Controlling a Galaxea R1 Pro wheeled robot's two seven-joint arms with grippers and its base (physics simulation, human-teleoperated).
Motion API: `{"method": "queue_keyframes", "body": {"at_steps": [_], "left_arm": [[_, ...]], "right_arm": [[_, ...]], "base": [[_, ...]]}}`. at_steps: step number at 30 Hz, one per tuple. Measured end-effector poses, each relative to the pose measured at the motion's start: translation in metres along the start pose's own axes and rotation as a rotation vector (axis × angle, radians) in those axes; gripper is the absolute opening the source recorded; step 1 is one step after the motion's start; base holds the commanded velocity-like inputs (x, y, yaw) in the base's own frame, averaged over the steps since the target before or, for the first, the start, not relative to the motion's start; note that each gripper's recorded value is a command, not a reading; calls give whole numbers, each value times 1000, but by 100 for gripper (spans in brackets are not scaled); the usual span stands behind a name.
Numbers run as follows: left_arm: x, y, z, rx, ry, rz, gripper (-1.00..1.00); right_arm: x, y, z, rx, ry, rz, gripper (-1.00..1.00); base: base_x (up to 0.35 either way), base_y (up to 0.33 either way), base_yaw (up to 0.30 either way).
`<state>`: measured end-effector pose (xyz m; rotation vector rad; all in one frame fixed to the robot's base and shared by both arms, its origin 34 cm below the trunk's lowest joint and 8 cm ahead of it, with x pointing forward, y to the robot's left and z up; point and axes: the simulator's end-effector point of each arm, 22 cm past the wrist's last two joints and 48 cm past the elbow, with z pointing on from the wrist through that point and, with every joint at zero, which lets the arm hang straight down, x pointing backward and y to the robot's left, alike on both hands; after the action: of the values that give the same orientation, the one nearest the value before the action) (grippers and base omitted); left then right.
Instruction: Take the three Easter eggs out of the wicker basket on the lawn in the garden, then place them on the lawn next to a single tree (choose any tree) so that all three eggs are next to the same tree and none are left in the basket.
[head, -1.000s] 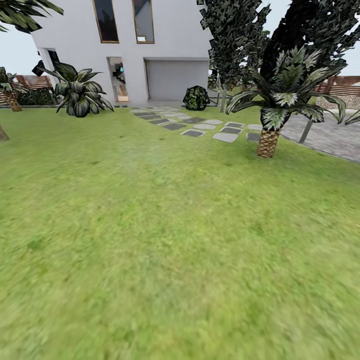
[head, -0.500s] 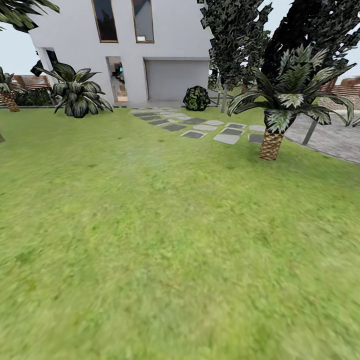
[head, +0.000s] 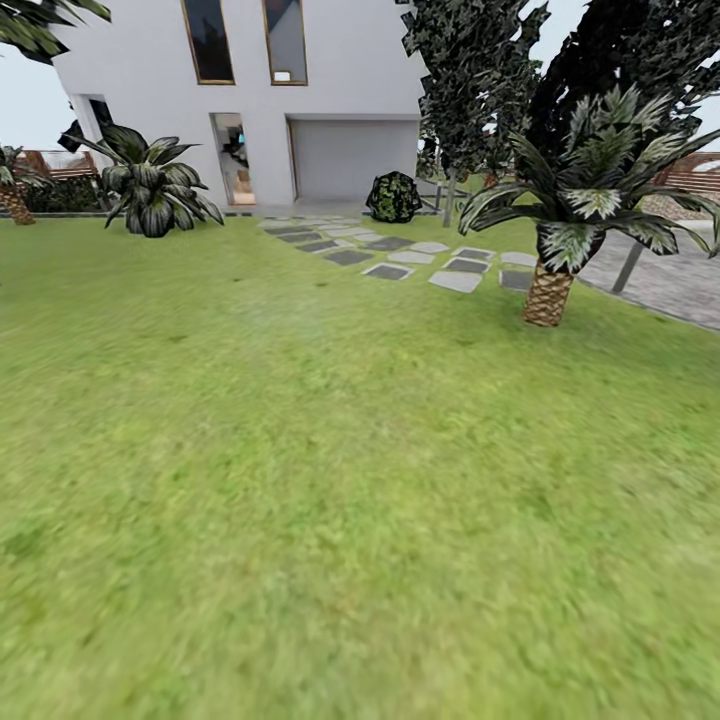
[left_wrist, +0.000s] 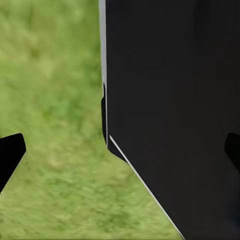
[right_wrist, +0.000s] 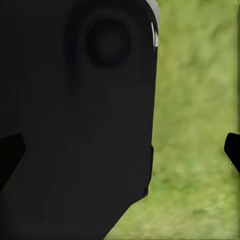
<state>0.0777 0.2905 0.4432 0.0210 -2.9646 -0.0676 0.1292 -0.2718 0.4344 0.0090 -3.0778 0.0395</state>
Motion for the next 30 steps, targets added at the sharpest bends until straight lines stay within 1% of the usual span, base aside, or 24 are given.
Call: {"method": "queue_keyframes", "body": {"at_steps": [14,19,30], "left_arm": [[0,-1,0,1,0,0,100],[0,-1,0,1,0,0,100],[0,-1,0,1,-1,1,100]], "right_arm": [[-2,-3,0,3,-4,-2,100],[3,0,0,0,7,4,100],[3,0,0,0,6,3,100]], "base": [[343,0,0],[343,0,0],[343,0,0]]}}
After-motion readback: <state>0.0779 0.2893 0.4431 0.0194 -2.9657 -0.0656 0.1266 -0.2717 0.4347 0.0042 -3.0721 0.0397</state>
